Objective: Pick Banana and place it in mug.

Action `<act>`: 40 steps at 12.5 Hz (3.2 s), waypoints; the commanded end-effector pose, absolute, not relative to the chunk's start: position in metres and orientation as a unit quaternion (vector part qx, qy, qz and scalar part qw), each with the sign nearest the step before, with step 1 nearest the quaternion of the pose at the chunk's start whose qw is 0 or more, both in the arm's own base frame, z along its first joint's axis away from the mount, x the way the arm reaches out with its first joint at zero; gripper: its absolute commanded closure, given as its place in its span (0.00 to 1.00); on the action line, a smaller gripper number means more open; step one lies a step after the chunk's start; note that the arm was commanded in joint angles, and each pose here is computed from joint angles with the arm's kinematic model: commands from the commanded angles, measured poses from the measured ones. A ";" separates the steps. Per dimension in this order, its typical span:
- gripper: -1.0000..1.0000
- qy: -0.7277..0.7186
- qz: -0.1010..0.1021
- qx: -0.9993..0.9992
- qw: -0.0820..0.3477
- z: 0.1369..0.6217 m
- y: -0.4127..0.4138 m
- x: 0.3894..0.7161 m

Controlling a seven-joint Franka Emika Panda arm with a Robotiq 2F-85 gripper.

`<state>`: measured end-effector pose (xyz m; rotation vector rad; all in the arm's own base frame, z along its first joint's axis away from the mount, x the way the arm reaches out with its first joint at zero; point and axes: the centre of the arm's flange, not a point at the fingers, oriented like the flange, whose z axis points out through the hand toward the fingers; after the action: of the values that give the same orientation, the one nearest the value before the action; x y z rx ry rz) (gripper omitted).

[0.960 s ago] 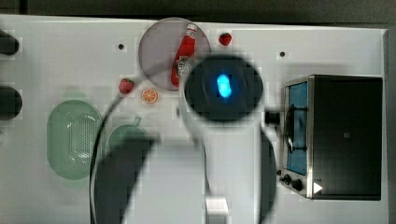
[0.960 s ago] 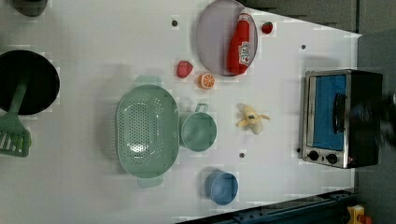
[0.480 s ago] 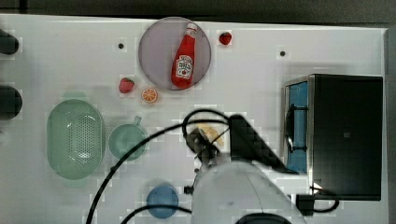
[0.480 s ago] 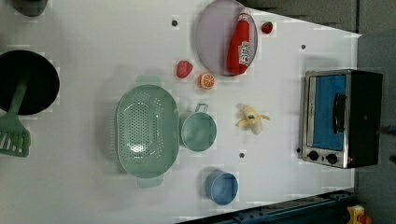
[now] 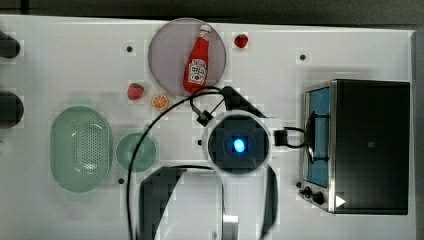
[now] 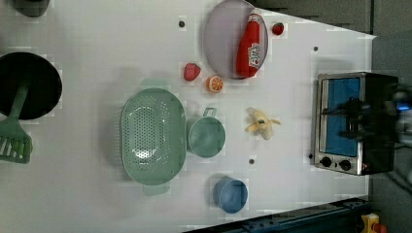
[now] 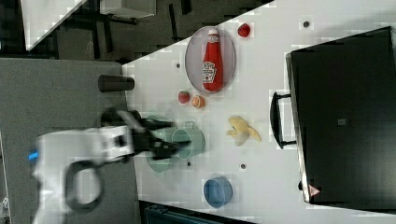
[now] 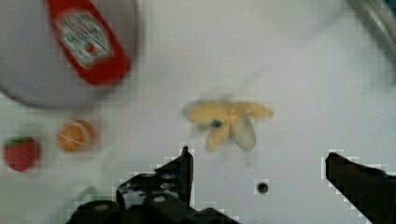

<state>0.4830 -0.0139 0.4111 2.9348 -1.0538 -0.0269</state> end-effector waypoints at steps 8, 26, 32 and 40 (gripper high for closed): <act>0.00 -0.229 -0.026 0.973 0.020 0.194 -0.012 0.476; 0.67 -0.229 0.022 0.973 0.007 0.196 -0.011 0.489; 0.67 -0.243 -0.017 0.970 0.013 0.374 -0.021 0.482; 0.67 -0.264 -0.047 0.962 0.042 0.478 0.074 0.462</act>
<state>0.4628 0.0246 0.5018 3.0063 -0.7970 -0.0802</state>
